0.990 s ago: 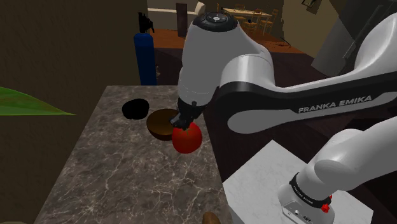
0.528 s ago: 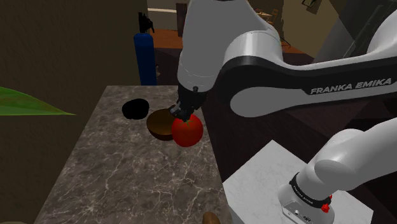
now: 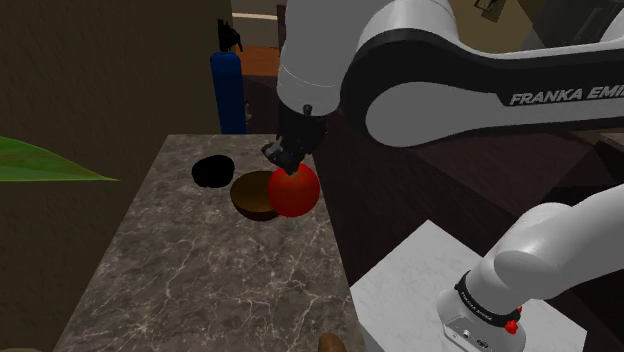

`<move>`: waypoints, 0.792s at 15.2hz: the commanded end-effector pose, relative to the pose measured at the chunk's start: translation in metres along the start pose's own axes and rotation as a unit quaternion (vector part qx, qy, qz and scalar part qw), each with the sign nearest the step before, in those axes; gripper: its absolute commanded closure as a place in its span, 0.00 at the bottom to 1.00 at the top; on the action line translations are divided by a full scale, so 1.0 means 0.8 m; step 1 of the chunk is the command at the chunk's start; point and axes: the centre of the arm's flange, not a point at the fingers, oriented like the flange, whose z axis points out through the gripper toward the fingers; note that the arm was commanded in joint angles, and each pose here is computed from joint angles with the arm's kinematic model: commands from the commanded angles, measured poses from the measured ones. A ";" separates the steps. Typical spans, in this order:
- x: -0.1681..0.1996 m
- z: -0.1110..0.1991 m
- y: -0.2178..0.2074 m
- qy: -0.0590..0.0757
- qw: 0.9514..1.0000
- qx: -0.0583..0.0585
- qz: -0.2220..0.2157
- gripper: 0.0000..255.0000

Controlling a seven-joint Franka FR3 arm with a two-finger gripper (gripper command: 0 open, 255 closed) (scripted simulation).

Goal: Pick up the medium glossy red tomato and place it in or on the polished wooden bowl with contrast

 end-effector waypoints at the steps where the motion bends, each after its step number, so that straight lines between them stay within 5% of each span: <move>1: 0.025 -0.005 0.006 0.000 1.000 0.000 0.000 1.00; 12: 0.202 -0.032 0.037 0.000 1.000 0.000 0.000 1.00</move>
